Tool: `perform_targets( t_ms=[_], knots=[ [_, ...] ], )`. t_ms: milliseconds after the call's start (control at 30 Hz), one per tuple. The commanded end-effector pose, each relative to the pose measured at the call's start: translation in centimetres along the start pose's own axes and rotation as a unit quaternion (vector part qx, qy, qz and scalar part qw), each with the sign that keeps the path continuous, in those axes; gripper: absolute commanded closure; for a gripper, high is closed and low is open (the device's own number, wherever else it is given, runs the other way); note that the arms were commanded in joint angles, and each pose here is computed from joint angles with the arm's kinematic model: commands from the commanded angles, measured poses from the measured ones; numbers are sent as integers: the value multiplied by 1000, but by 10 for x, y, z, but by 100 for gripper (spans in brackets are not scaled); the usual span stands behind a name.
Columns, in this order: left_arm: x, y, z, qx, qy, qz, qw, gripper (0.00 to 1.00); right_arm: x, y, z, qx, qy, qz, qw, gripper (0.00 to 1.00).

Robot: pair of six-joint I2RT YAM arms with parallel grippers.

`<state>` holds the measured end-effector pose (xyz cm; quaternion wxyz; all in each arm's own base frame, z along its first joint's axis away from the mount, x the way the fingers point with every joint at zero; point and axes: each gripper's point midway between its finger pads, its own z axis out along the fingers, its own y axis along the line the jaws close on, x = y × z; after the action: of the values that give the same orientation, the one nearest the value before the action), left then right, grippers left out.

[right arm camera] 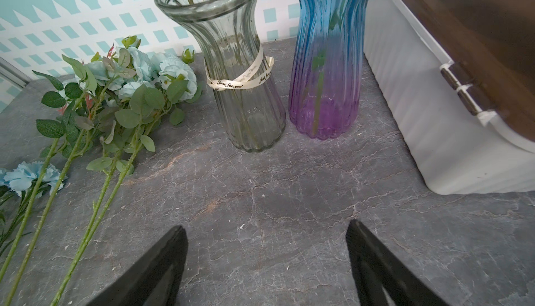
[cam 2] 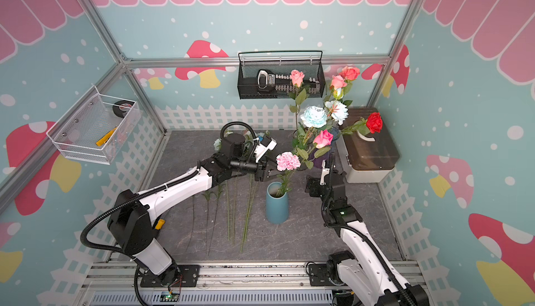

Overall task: Pick out blue flowers from the vase
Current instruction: Pick up the flower from the vase.

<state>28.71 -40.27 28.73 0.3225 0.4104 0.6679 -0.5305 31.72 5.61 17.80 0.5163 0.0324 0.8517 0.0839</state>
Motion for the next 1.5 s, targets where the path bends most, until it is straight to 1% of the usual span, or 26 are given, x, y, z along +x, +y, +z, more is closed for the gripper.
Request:
perform_targets(
  t_ms=[0,200,367,700,1033,1200,1333,1467],
  knots=[
    [-8,-14,1,20,-11,14,1000,48,-5,1,1,-5,-9,7,1000,15],
    [-9,-22,8,28,-5,19,999,49,-5,2,2,-7,-9,7,1000,15],
    [-7,-19,12,25,1,17,1000,51,-4,3,3,-9,-7,9,1000,15],
    [-8,-17,16,25,0,13,1000,65,-5,3,2,-12,-11,10,1000,15],
    [-4,-15,23,24,9,9,1000,64,-5,4,2,-15,-12,10,1000,15],
    [-5,-15,22,23,9,8,1000,71,-6,4,2,-15,-12,11,1000,15],
    [-7,-16,20,17,5,11,1000,82,-5,4,2,-15,-12,11,1000,15],
    [-12,-20,14,7,-6,17,1000,90,-5,4,1,-15,-13,11,1000,15]
  ],
)
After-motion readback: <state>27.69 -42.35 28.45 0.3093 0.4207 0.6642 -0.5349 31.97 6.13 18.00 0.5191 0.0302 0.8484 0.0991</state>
